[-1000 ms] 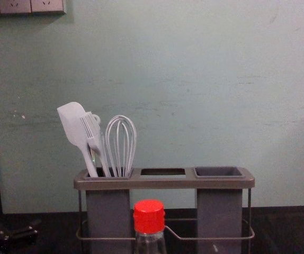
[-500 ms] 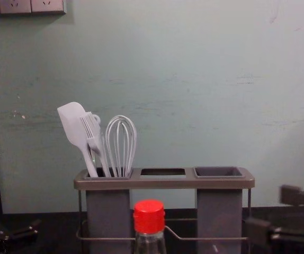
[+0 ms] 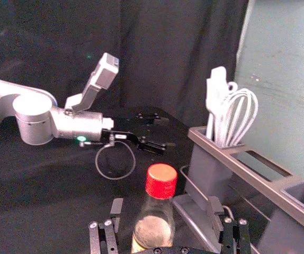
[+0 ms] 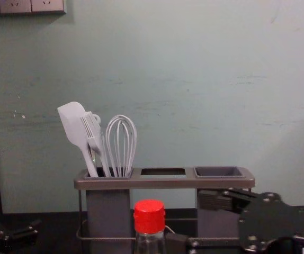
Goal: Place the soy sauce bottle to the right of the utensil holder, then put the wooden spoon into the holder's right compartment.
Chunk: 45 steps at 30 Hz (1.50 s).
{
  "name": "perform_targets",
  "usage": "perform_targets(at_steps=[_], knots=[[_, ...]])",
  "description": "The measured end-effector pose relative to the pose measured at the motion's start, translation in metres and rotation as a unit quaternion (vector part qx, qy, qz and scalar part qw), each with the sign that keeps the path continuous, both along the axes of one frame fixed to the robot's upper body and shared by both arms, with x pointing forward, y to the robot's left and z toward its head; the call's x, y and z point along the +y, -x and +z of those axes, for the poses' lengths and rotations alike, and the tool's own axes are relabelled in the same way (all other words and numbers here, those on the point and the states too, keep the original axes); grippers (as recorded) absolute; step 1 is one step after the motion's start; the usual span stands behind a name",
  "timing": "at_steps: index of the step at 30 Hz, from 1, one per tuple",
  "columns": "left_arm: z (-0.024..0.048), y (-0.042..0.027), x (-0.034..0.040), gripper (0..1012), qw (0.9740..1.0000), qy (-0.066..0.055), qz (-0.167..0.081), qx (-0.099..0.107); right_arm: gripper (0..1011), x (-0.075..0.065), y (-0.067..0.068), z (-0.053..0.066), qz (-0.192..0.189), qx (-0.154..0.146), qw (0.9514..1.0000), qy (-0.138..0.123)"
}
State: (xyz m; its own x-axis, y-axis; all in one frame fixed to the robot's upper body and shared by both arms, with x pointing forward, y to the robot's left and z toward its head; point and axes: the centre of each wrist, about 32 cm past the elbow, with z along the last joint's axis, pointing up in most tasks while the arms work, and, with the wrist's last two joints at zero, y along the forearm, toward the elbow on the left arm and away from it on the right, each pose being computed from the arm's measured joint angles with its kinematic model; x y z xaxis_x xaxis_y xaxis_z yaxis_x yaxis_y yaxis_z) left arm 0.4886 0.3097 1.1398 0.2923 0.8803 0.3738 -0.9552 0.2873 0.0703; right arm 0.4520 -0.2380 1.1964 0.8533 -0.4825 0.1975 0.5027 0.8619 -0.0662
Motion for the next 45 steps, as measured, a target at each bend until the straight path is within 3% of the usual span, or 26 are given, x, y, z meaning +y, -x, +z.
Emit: perform_targets(at_steps=[16, 24, 45], knots=[[0.0000, 0.0000, 0.0000, 1005, 1.0000, 0.000, 0.000, 0.000, 1003, 0.026, -0.017, -0.009, 0.012, 0.034, 0.9987, -0.035], [0.0000, 0.0000, 0.0000, 1005, 1.0000, 0.000, 0.000, 0.000, 1003, 0.036, -0.022, -0.011, 0.018, 0.034, 0.9988, -0.032], [0.0000, 0.0000, 0.0000, 1005, 1.0000, 0.000, 0.000, 0.000, 1003, 0.042, -0.026, -0.013, 0.015, 0.035, 0.9988, -0.031]])
